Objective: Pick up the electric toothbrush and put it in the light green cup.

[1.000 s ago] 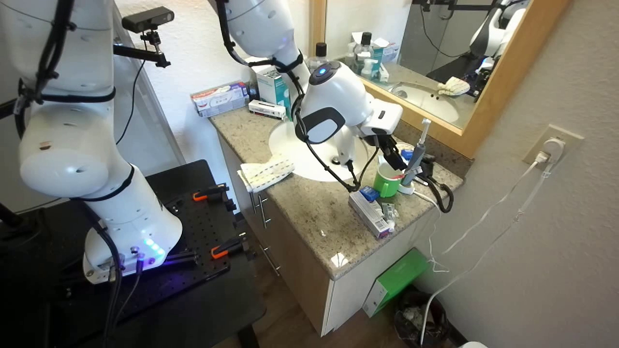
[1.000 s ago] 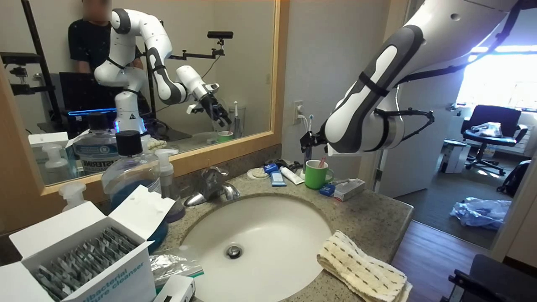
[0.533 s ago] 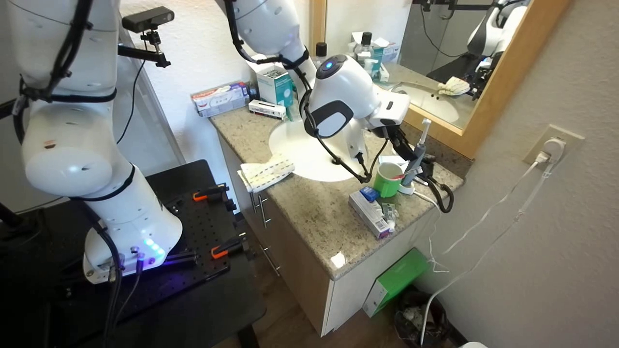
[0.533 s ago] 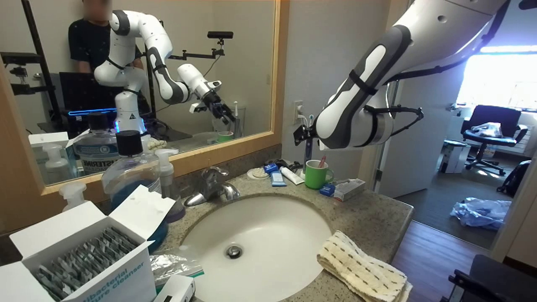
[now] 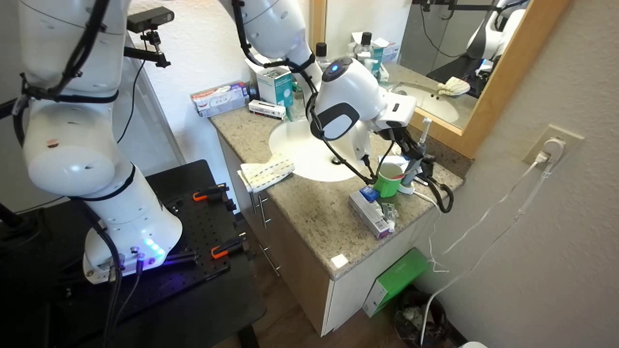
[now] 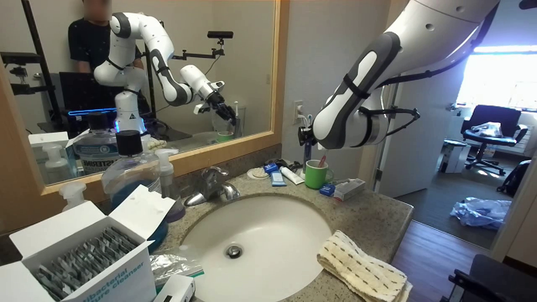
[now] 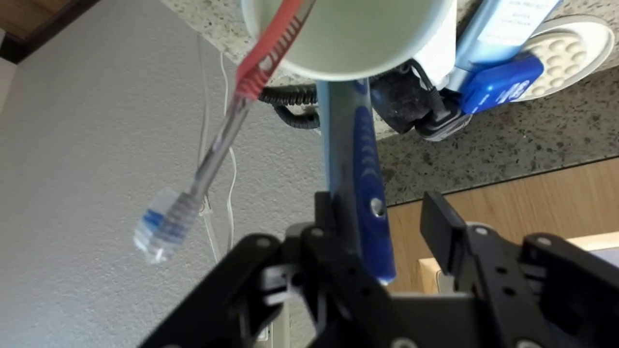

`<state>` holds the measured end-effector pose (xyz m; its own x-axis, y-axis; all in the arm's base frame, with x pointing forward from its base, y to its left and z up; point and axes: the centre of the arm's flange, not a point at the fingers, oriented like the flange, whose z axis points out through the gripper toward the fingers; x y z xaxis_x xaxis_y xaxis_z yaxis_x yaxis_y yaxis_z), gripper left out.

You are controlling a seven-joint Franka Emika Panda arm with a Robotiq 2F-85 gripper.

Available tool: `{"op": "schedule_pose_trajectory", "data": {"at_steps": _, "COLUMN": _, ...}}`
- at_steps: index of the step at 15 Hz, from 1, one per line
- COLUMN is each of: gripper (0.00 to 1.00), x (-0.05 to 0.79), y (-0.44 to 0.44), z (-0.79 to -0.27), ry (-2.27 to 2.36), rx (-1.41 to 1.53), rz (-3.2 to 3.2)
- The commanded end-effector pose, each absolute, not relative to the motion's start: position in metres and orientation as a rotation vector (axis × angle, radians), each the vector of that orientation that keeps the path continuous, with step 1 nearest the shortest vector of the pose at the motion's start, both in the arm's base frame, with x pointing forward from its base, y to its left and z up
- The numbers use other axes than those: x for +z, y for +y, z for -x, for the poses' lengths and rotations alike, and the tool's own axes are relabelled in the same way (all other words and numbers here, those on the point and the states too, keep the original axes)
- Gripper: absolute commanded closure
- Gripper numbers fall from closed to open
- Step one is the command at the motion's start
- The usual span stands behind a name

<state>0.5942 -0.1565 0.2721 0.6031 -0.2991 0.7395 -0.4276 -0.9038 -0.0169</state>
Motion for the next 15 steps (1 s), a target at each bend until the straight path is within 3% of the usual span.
{"op": "schedule_pose_trajectory", "data": {"at_steps": 1, "gripper": 0.78, "x": 0.269, "y": -0.158, "z": -0.593, "ry": -0.652, "rx": 1.225, "rz": -2.63}}
{"op": "schedule_pose_trajectory", "data": {"at_steps": 3, "gripper": 0.93, "x": 0.272, "y": -0.161, "z": -0.593, "ry": -0.661, "rx": 1.228, "rz": -2.624}}
{"op": "schedule_pose_trajectory", "data": {"at_steps": 4, "gripper": 0.89, "x": 0.272, "y": -0.163, "z": -0.593, "ry": -0.665, "rx": 1.229, "rz": -2.622}}
{"op": "schedule_pose_trajectory", "data": {"at_steps": 15, "gripper": 0.92, "x": 0.287, "y": -0.156, "z": -0.585, "ry": -0.646, "rx": 1.257, "rz": -2.625}}
